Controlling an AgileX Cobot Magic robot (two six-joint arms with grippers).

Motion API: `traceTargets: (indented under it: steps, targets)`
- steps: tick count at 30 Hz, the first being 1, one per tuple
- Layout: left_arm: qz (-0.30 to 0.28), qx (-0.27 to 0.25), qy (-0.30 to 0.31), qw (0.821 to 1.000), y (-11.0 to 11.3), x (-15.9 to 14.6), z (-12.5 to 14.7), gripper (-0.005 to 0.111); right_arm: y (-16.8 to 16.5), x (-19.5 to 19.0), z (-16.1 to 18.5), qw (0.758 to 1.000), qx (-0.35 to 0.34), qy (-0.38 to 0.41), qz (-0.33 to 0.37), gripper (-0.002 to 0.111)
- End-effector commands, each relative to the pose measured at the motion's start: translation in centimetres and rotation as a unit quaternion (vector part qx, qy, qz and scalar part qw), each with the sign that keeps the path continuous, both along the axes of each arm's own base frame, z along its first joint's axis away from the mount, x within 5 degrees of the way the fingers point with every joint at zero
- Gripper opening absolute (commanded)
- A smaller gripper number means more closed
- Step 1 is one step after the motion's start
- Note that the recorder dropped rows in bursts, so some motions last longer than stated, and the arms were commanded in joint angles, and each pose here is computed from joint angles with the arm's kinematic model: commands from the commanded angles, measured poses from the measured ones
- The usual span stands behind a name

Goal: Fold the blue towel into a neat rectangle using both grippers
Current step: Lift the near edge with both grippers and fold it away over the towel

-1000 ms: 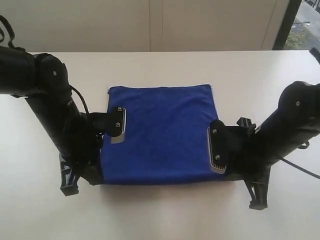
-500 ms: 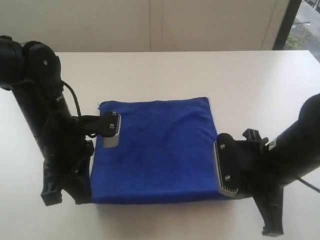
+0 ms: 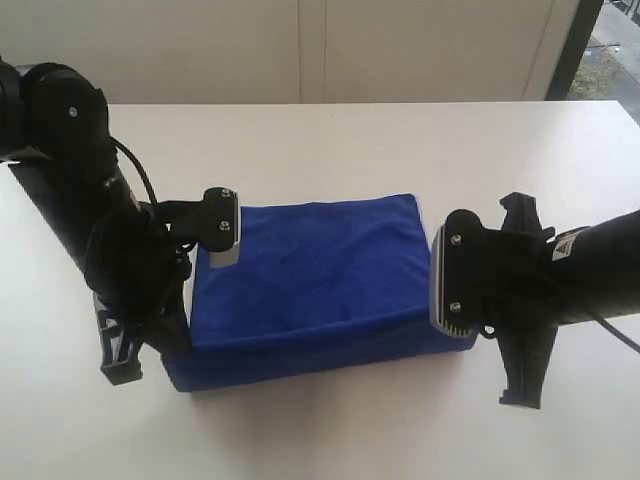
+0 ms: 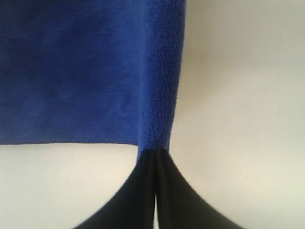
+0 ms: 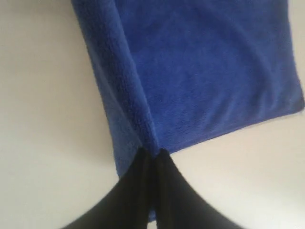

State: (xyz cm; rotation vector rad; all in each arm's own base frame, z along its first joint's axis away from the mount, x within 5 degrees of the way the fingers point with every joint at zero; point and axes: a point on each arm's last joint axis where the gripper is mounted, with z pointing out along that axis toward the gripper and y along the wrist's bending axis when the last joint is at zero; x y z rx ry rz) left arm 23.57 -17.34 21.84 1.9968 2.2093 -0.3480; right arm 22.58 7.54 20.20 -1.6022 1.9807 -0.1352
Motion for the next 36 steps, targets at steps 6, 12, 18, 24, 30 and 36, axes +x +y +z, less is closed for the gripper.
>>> traceTargets:
  steps: [6, 12, 18, 24, 30, 36]
  targets:
    - [0.05, 0.01, -0.098, 0.994, 0.2, 1.8, 1.1, 0.0, 0.2, 2.3, 1.9, 0.997, 0.012, -0.068, -0.019, 0.0]
    - [0.064, 0.005, -0.166, 0.984, -0.3, 3.8, 3.2, 0.0, 0.9, 5.3, 1.6, 0.996, 0.006, -0.082, -0.023, 0.0]
    - [0.069, -0.006, -0.209, 0.976, -1.0, 5.6, 3.2, 0.0, 1.0, 7.6, 1.6, 0.994, 0.006, -0.103, -0.036, 0.0]
    - [0.088, 0.008, -0.253, 0.963, -0.7, 7.5, 3.1, 0.0, -0.1, 10.4, 1.6, 0.99, 0.005, -0.121, -0.065, 0.0]
    - [0.111, -0.004, -0.278, 0.954, 0.0, 9.8, 3.2, 0.0, 0.4, 13.4, 1.1, 0.986, 0.003, -0.149, -0.072, 0.0]
    - [0.124, -0.009, -0.298, 0.947, 0.6, 11.4, 2.8, 0.0, 0.8, 15.9, 1.0, 0.983, 0.005, -0.167, -0.075, 0.0]
